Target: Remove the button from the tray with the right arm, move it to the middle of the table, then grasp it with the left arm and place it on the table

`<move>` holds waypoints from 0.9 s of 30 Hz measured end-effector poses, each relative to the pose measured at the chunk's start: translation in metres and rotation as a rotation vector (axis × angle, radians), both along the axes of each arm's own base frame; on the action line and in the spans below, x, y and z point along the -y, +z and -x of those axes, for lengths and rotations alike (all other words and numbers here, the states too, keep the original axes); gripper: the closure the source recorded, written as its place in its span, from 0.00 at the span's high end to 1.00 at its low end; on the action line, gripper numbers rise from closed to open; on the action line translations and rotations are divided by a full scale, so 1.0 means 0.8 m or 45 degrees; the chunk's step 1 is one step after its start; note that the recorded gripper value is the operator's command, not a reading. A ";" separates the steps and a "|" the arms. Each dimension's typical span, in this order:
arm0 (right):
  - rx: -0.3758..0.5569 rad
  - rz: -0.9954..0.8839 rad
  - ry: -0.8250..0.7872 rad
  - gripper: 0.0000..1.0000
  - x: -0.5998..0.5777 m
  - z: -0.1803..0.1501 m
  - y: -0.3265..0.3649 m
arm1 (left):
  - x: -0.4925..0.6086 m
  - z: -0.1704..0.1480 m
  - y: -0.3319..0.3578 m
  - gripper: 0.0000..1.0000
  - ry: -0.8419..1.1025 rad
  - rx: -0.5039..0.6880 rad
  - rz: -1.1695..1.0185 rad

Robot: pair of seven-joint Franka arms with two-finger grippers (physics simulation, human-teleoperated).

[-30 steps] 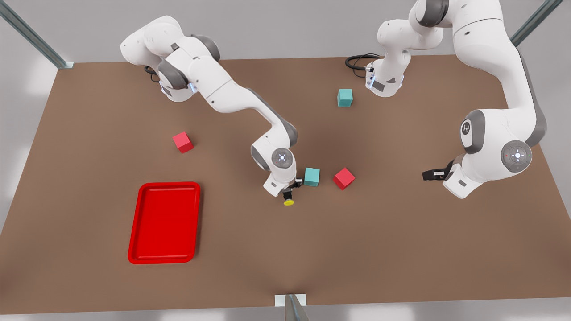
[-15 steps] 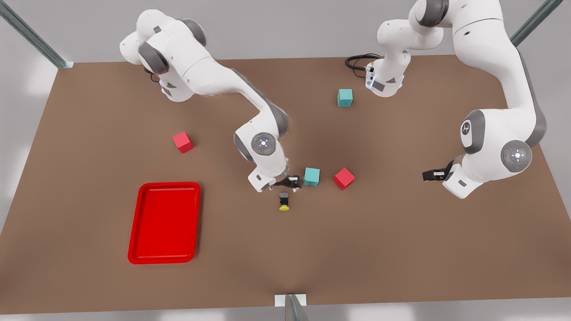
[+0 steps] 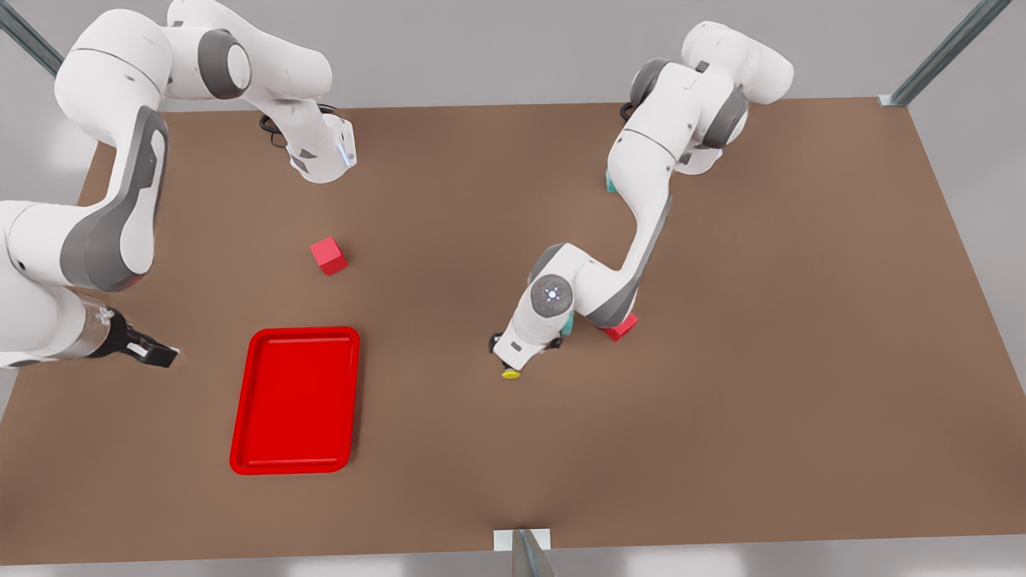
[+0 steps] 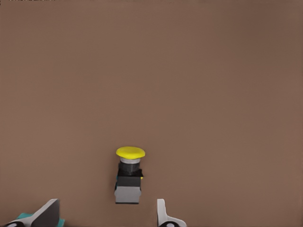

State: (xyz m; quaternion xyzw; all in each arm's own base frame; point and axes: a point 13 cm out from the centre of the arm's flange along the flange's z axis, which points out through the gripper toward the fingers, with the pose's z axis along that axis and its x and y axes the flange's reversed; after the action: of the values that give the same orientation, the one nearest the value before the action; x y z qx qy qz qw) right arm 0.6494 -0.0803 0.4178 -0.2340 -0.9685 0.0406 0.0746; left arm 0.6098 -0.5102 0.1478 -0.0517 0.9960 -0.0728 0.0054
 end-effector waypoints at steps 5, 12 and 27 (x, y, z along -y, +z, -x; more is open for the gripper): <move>-0.067 -0.033 0.114 1.00 0.024 0.018 -0.004 | 0.010 0.005 -0.062 1.00 0.112 -0.008 -0.006; -0.092 -0.067 0.279 1.00 0.017 0.021 -0.005 | 0.013 0.013 -0.098 1.00 0.163 -0.026 -0.006; -0.121 -0.135 0.474 1.00 0.004 0.028 -0.006 | 0.005 0.016 -0.119 1.00 -0.053 -0.073 -0.065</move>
State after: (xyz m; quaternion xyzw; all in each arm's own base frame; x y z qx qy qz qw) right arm 0.6271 -0.0831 0.4131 -0.0443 -0.9913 0.0134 0.1236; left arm 0.5971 -0.5142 0.0529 -0.0328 0.9981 -0.0457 -0.0235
